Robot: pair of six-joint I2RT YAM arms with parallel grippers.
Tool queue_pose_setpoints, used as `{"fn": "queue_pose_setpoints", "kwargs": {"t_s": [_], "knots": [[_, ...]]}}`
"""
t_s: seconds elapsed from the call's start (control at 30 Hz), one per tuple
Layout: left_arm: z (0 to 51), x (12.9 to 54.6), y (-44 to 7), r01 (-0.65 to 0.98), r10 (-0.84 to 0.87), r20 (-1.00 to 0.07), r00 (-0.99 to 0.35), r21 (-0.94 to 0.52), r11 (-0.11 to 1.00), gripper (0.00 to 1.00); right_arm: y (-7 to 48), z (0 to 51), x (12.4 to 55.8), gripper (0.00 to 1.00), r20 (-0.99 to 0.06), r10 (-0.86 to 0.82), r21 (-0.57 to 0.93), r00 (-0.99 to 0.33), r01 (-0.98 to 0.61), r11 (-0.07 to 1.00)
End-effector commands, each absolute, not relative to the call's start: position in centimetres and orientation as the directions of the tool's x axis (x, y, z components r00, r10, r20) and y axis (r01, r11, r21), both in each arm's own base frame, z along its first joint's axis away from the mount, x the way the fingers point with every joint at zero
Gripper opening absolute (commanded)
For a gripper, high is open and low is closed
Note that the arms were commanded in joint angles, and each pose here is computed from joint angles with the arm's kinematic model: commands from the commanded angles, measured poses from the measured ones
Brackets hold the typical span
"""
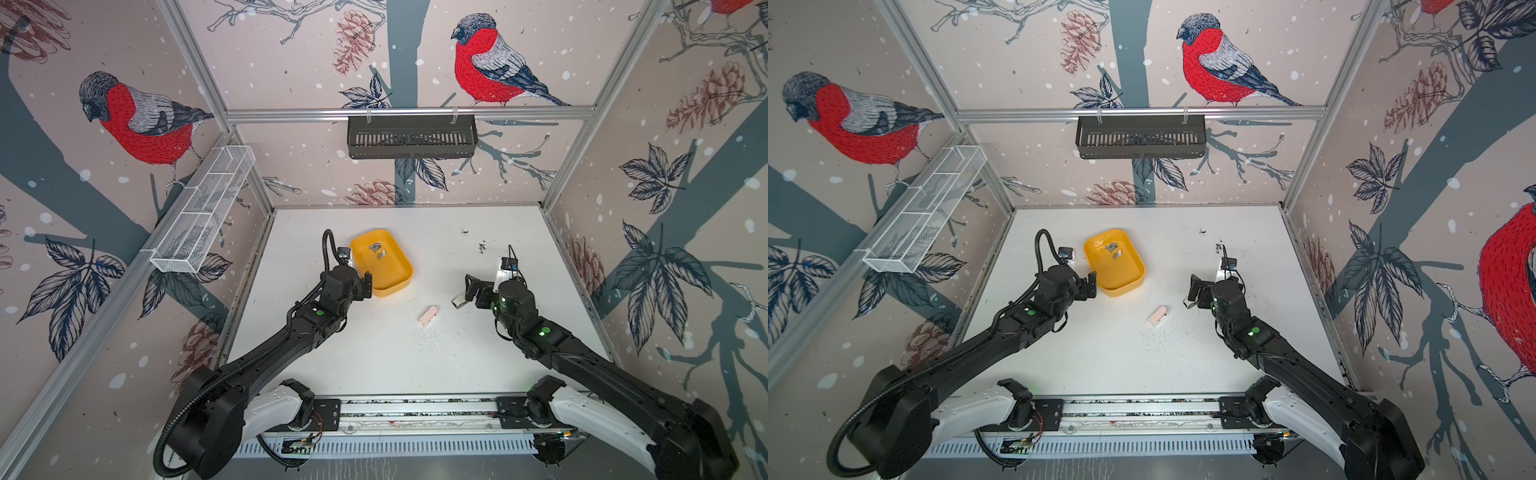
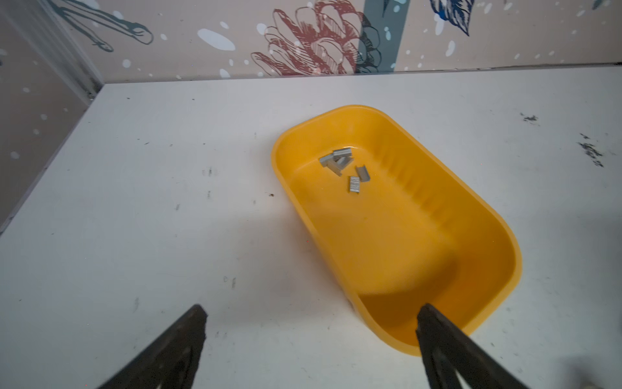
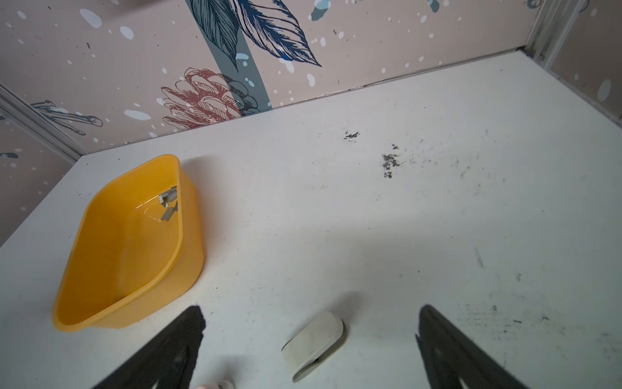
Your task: Load the staples into the stapler
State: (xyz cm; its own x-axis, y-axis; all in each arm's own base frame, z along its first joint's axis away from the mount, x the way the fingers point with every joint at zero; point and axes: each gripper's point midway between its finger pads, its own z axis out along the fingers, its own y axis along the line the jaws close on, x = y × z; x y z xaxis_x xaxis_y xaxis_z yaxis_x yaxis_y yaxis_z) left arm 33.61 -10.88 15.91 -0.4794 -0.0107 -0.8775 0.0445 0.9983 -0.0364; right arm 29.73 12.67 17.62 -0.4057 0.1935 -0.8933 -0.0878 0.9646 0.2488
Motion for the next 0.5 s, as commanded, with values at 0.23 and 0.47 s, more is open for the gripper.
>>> {"fn": "queue_pose_setpoints", "kwargs": {"t_s": [0.23, 0.47], "knots": [[18.6, 34.3, -2.8, -0.176, -0.125, -0.951, -0.282, -0.077, 0.981, 0.97, 9.4, 20.0, 31.5, 1.00, -0.958, 0.175, 0.184, -0.228, -0.016, 0.983], [18.4, 34.1, -1.2, -0.171, -0.062, -0.981, -0.182, -0.031, 0.985, 0.98, 8.1, 19.7, 32.4, 1.00, -0.968, 0.142, 0.145, -0.208, -0.003, 0.989]]}}
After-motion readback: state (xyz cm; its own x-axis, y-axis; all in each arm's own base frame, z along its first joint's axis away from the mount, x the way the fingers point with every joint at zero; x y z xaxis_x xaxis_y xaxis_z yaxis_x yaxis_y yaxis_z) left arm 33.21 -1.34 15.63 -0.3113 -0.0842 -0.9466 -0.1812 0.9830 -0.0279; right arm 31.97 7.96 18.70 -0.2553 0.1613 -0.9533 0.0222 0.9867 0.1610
